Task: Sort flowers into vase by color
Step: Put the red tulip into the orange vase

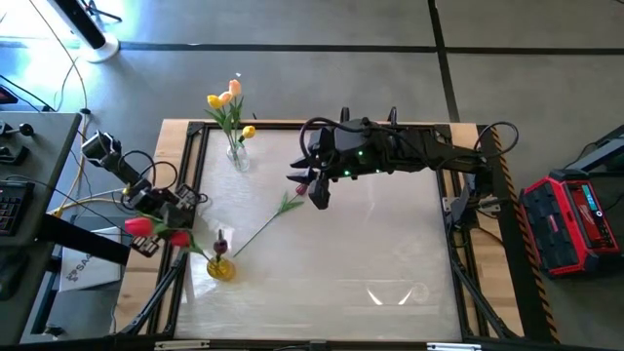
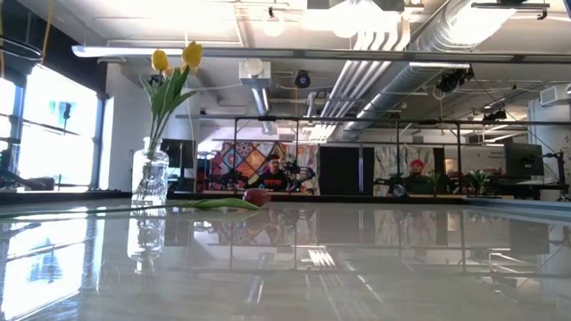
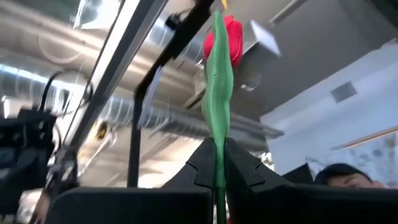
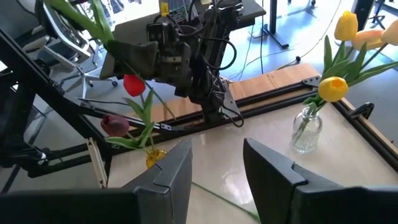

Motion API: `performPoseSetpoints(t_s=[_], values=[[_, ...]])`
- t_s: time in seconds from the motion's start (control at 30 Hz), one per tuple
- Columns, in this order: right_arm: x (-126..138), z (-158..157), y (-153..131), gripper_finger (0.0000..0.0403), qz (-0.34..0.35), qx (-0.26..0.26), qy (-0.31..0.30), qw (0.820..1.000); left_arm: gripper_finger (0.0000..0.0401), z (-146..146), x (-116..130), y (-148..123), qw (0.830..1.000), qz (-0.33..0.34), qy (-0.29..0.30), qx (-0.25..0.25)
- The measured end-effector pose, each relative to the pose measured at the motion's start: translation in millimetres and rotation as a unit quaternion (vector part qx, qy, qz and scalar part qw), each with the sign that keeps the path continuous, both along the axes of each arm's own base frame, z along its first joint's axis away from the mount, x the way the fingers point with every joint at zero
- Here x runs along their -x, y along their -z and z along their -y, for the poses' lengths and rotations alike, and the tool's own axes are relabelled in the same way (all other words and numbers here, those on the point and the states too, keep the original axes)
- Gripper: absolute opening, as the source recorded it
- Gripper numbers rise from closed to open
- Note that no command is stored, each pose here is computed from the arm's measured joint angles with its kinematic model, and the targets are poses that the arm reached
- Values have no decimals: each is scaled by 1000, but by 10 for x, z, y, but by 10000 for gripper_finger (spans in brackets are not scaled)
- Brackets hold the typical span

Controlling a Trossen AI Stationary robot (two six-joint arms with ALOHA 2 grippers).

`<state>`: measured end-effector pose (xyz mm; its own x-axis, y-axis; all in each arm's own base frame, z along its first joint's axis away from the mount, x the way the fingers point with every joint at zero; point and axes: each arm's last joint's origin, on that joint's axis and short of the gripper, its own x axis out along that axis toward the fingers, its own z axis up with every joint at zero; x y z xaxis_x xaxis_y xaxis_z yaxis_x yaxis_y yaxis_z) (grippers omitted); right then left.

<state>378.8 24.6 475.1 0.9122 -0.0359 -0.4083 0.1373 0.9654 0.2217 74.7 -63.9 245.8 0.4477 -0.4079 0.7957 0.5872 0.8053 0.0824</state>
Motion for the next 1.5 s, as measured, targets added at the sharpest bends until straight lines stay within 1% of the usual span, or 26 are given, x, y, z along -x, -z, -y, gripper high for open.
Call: performPoseSetpoints(t_s=[0.1,0.23,0.43,0.6,0.7,0.8,0.93,1.0,1.07,1.2,1.27,1.37,1.5], values=[[-4,0,-9,134,5,0,0,1000,0,-1,11,-79,1000,27,-8,-3],[-8,-1,-19,134,11,-10,4,1000,0,0,11,-217,998,58,-33,-2],[-11,-1,-25,134,14,-12,5,1000,0,50,-49,-450,994,86,-69,-4],[-11,0,-25,134,14,-12,5,1000,0,160,-159,-629,993,100,-57,-18],[-11,1,-26,134,15,-12,5,1000,0,250,-270,-675,995,85,-56,-24],[-12,1,-27,134,15,-12,5,1000,0,333,-392,-674,996,59,-69,-17],[-11,1,-26,134,15,-12,5,1000,0,415,-495,-721,997,50,-65,-12],[-10,1,-24,134,14,-12,5,1000,0,434,-504,-775,998,55,-42,0],[-7,1,-17,134,10,-13,5,1000,0,448,-512,-797,998,52,-20,2],[3,1,7,134,-3,-22,10,1000,0,469,-515,-758,1000,10,14,15],[11,-2,23,134,-12,-22,10,1000,0,487,-505,-714,999,-14,17,28],[18,-6,37,134,-20,-31,14,999,0,515,-465,-654,998,-40,1,47],[19,-6,39,134,-21,-35,16,999,0,569,-375,-599,999,-34,-15,39]])
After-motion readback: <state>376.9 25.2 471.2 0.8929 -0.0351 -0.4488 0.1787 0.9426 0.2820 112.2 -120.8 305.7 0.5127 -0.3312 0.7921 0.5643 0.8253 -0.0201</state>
